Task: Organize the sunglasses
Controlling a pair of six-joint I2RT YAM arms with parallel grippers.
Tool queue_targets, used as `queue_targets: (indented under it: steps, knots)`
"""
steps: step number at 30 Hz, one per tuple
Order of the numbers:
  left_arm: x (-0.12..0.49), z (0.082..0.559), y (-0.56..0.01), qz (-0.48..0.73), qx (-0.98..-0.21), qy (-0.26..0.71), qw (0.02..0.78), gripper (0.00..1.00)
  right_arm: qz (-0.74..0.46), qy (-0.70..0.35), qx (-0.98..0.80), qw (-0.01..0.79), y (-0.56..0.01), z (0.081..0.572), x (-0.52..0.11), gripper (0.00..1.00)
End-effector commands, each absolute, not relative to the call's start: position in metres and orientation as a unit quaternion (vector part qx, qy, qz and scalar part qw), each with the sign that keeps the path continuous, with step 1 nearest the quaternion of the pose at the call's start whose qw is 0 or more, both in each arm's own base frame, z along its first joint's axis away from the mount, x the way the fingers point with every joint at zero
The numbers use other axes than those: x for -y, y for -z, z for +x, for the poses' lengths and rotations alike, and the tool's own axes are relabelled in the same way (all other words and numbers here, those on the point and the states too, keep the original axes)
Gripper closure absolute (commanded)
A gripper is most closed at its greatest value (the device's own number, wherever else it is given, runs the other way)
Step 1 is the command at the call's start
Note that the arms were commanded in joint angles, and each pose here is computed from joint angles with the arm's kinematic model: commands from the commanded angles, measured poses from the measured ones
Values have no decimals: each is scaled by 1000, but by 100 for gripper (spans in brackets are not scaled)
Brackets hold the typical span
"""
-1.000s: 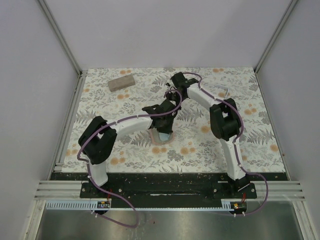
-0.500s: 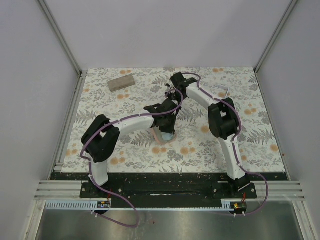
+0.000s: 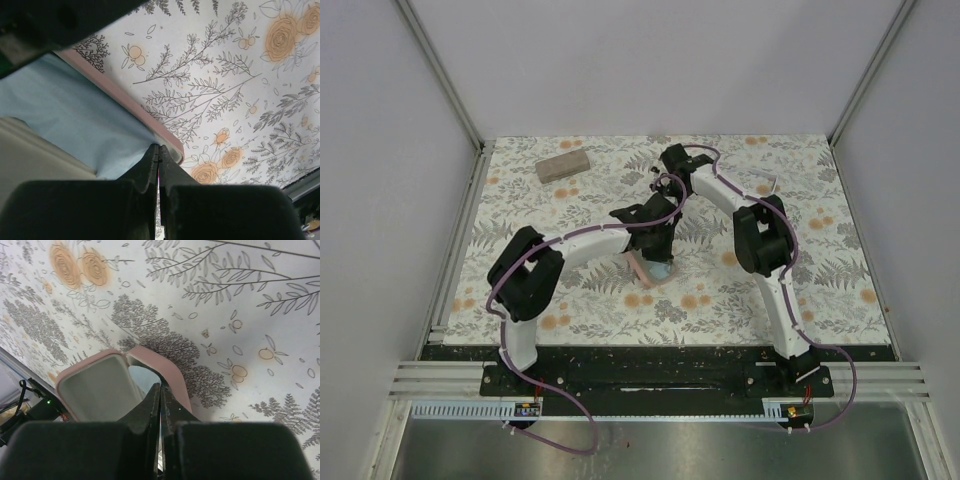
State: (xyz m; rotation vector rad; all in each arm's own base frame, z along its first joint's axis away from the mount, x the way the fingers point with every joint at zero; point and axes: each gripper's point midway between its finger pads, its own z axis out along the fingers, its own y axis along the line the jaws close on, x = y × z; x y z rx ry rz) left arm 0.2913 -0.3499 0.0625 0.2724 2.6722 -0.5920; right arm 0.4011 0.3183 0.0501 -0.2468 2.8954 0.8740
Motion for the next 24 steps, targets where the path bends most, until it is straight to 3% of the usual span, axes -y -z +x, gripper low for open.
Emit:
queue_targets:
  steps: [1,12,14,17,24]
  knots:
    - [364,301,-58,95,-950,227,193,100,-83,-274,-956,67,-41,415,-313,96]
    - [365,297,-26,97,-958,216,165,100,-77,-263,-959,72,-25,419,-299,90]
    - [363,297,-27,98,-958,213,166,99,-78,-273,-955,82,-31,421,-301,78]
    - [363,297,-35,101,-956,217,171,89,-76,-280,-953,91,-38,423,-302,67]
    - [364,298,-76,116,-946,233,193,69,-70,-273,-955,88,-37,418,-297,64]
